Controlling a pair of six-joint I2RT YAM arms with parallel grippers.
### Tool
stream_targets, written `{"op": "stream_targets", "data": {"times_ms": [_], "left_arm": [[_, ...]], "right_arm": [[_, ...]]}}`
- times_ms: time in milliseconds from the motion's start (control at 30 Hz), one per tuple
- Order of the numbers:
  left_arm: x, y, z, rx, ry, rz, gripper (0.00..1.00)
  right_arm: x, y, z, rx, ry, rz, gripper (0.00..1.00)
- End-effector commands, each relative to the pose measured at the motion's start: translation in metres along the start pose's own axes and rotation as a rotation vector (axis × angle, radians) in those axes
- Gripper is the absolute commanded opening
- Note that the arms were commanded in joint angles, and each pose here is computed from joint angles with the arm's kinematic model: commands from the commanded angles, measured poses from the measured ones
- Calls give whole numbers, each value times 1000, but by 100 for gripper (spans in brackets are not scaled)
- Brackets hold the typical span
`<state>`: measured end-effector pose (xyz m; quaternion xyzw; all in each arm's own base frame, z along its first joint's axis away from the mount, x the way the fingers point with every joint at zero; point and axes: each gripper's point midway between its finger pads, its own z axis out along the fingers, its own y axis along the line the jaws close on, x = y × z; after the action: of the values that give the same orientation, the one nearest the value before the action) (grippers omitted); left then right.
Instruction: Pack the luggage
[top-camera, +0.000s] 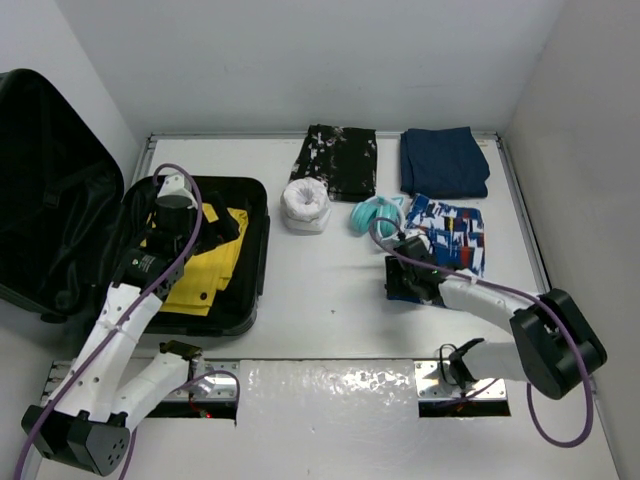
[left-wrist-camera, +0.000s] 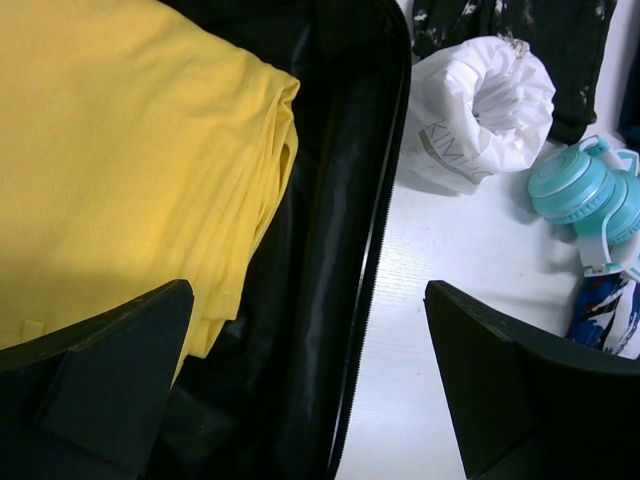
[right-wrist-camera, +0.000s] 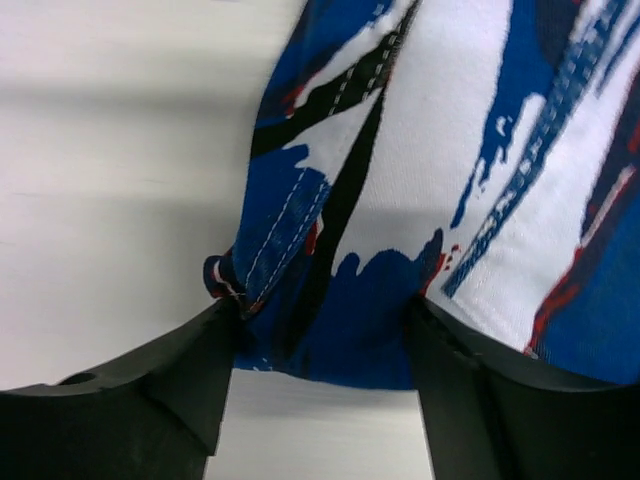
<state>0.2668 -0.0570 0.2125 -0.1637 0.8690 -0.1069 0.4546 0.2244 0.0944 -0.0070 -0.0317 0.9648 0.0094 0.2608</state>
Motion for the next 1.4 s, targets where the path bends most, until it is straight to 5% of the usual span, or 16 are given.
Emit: {"op": "stream_targets", "data": {"times_ms": [0,200,333,367,433,467,500,833,1233,1333,1367], "left_arm": [[-11,-5,-6,19,-33,26,99],[-8,-2,-9,11,-31,24,99],[-10,-2,-11,6,-32,18,99],[-11,-3,-13,11,-28,16,99],[-14,-4,-15,10,-32,17,99],[-13,-2,-16,2,-28,20,99],[-14,0,-18,-7,-34,27,99],[11,-10,-18,88,20,-20,100],[31,-19,-2,149,65,-71,99],[38,-23,-1,173,89,-74,99],[43,-23,1,174,103,-76,99]], "right_arm": [[-8,57,6,-186,-79,187,64],[-29,114,6,-282,-207,483,59],[-56,184,-3,-407,-241,514,61],[-81,233,-24,-541,-229,488,67],[-89,251,-35,-569,-224,461,71],[-95,254,-42,-571,-247,411,81],[-97,254,-47,-568,-258,380,98],[-39,139,-52,-166,-154,-191,99],[31,136,-19,-24,75,-522,89],[50,140,-2,-37,121,-535,83],[55,139,6,-21,139,-545,74]]}}
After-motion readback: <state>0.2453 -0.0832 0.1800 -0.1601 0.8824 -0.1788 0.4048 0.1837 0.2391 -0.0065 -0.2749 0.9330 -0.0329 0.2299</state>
